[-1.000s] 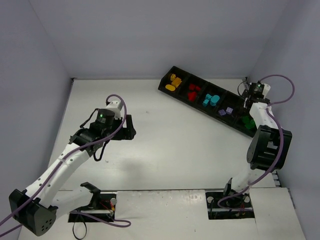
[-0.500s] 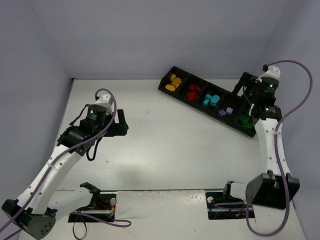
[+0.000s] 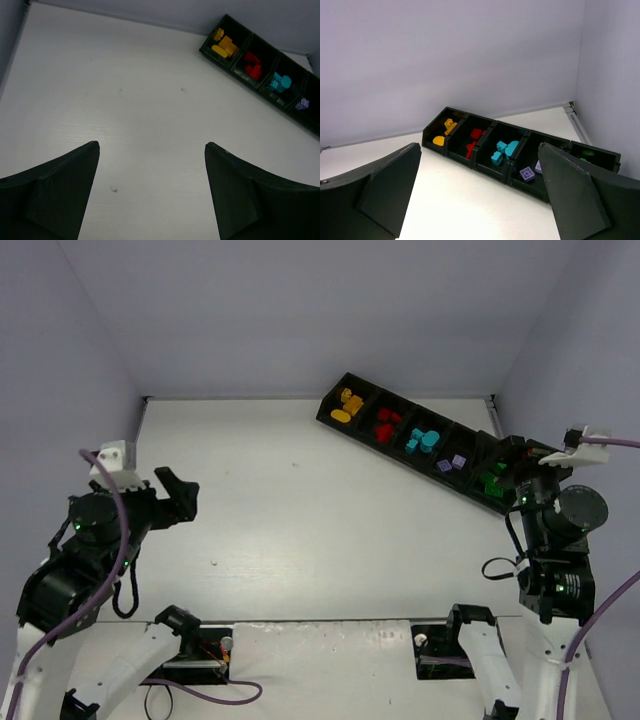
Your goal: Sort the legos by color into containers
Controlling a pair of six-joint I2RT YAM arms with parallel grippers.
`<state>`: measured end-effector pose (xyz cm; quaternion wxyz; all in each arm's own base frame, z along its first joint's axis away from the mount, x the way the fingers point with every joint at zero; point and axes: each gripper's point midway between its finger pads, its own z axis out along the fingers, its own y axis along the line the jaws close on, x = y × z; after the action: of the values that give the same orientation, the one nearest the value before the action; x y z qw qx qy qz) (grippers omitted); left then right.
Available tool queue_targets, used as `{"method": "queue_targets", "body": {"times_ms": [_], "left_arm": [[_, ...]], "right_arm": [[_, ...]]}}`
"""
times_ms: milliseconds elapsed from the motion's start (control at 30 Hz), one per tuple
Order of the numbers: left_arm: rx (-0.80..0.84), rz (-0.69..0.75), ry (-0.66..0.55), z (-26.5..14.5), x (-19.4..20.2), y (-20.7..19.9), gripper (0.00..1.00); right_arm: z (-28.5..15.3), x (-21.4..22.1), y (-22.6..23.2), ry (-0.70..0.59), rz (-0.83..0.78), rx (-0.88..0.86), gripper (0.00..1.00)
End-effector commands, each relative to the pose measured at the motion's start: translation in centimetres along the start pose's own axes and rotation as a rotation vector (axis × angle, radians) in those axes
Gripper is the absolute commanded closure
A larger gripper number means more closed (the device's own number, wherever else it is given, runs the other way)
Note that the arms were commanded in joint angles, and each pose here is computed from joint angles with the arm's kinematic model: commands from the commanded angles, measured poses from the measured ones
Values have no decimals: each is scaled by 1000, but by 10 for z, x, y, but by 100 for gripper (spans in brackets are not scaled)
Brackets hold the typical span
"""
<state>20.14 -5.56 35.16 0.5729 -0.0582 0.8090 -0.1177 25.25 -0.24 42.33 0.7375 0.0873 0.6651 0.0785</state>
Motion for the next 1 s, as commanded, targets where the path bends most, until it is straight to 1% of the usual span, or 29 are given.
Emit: {"method": "queue_targets", "body": {"times_ms": [0, 100, 200, 333, 500, 733, 967], "left_arm": [[-63, 16, -87, -15, -22, 15, 21], [-76, -3, -125, -25, -27, 21, 21], [-76, -33, -135, -27, -27, 22, 21], [-62, -23, -104, -25, -22, 19, 21], [-69, -28, -98, -25, -22, 19, 21], [-58, -40, -71, -17, -13, 15, 21], [-49, -37, -69, -13, -15, 12, 21]], "right_arm": [[-5, -6, 8, -17, -6, -25, 0], [-13, -10, 11, -31, -10, -32, 0], [-18, -12, 9, -43, 4, -14, 0], [-28, -12, 9, -62, 1, -20, 0], [-35, -5, 9, -52, -16, -27, 0], [-40, -13, 10, -71, -20, -23, 0], [-45, -17, 12, -75, -35, -37, 0]]}}
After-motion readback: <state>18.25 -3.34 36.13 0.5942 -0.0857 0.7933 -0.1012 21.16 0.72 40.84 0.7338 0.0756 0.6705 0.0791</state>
